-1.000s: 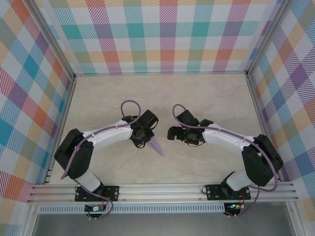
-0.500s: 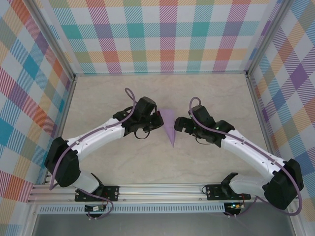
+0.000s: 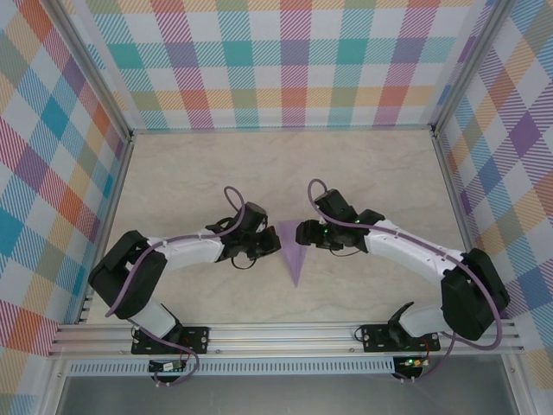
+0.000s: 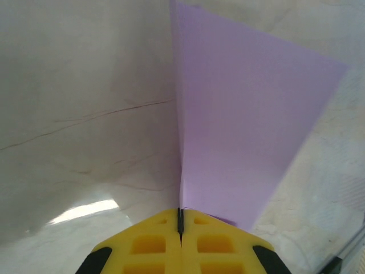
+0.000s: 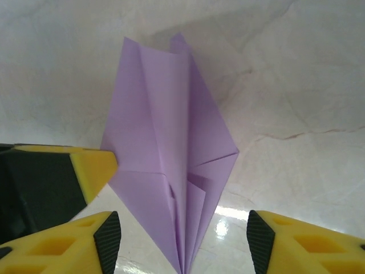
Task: Fold a paper plane with a square sheet of paper (pick it up from the middle)
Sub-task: Move the paper plane to the center of the table.
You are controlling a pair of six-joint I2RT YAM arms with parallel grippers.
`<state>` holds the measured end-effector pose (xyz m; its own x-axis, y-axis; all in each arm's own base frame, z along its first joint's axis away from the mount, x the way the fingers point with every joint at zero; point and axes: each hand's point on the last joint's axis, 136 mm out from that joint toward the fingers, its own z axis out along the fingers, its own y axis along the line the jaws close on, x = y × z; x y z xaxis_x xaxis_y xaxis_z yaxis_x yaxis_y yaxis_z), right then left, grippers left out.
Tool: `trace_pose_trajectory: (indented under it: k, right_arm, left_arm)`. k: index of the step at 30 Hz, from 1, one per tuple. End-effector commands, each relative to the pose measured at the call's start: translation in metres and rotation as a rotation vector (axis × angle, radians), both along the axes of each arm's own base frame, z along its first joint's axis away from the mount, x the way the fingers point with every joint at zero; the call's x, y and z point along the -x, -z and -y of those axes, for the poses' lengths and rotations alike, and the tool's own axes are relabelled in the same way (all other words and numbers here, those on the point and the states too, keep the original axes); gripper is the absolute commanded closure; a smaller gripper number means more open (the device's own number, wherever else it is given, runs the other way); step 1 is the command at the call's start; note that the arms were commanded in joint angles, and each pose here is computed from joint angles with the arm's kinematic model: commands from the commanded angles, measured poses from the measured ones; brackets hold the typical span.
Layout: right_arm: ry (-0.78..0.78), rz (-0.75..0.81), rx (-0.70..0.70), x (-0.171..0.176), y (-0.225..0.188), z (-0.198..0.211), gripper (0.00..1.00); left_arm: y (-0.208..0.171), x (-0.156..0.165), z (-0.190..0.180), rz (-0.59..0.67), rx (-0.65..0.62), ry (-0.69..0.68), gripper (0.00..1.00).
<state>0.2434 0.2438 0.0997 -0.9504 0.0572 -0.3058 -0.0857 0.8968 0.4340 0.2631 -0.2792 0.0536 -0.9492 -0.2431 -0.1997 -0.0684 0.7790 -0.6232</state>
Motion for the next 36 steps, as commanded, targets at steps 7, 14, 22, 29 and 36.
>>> trace_pose_trajectory:
  k: [7, 14, 22, 29, 36]
  right_arm:
    - [-0.157, -0.045, 0.050, 0.023, 0.019, -0.044, 0.43]
    - [-0.220, -0.056, 0.095, 0.031, 0.032, -0.064, 0.42]
    - [-0.244, -0.022, 0.124, 0.031, 0.026, -0.071, 0.48]
    - [-0.224, -0.054, 0.194, 0.028, 0.040, -0.069, 0.51]
    - [-0.199, -0.096, 0.261, 0.025, 0.053, -0.066, 0.49]
  left_arm:
    - [-0.002, 0.001, -0.034, 0.037, -0.004, -0.083, 1.00]
    - [0.007, 0.003, -0.033, 0.022, -0.009, -0.074, 1.00]
    - [0.004, 0.003, -0.033, 0.026, -0.005, -0.069, 1.00]
    - [0.005, 0.003, -0.032, 0.023, -0.002, -0.067, 1.00]
    - [0.005, 0.004, -0.031, 0.021, 0.000, -0.064, 1.00]
